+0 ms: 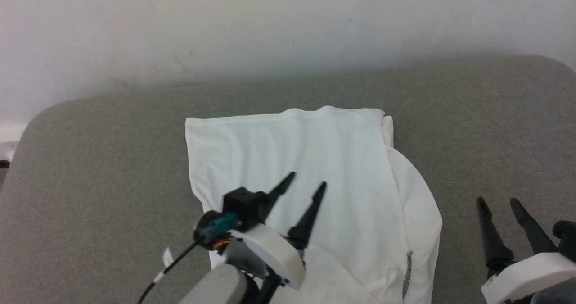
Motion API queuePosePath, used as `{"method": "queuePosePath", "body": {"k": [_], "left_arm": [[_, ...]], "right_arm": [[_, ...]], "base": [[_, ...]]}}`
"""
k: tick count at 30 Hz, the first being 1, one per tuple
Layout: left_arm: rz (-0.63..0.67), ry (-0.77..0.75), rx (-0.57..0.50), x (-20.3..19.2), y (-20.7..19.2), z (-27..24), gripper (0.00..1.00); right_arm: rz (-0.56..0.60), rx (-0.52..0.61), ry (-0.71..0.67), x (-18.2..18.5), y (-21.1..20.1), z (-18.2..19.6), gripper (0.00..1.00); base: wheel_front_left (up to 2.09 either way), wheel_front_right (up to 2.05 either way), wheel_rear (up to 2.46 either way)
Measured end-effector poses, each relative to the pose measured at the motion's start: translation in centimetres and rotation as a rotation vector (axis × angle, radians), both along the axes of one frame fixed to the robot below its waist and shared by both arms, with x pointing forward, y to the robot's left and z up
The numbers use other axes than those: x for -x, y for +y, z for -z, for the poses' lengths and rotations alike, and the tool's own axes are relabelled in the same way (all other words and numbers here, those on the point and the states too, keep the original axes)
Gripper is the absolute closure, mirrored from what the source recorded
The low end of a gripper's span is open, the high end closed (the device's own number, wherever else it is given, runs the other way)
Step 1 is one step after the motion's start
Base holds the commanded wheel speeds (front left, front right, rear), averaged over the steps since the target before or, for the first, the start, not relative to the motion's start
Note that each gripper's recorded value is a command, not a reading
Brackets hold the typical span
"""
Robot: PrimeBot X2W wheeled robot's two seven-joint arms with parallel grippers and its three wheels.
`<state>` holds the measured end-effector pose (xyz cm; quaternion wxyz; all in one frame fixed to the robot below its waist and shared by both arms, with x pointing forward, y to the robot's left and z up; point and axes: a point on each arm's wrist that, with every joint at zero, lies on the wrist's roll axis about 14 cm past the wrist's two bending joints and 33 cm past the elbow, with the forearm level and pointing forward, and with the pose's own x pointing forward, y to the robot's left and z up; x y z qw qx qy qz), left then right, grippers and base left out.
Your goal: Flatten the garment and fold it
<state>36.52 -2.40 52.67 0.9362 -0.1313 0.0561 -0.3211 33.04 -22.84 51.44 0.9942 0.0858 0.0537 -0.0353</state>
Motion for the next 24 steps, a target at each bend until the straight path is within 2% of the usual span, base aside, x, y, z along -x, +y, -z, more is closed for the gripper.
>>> {"method": "queuePosePath", "body": {"k": [7,13,17,24], "left_arm": [[-0.475,-0.133,-0.004,-2.5,13.4,-1.5,0.00],[-0.757,-0.134,-0.041,-1.2,22.4,-1.0,0.00],[-0.841,-0.121,-0.056,-0.1,25.2,-0.5,0.00],[-0.857,-0.122,-0.037,-0.2,25.4,-0.7,0.00]], "right_arm": [[-0.046,-0.014,0.062,-0.6,1.3,1.4,0.00],[-0.081,-0.031,0.150,-2.9,1.8,3.1,0.00],[-0.092,-0.041,0.222,-4.9,1.2,4.4,0.00],[-0.133,-0.102,0.295,-11.6,1.4,4.3,0.00]], "base": [[0.00,0.00,0.00],[0.00,0.00,0.00],[0.00,0.00,0.00],[0.00,0.00,0.00]]}}
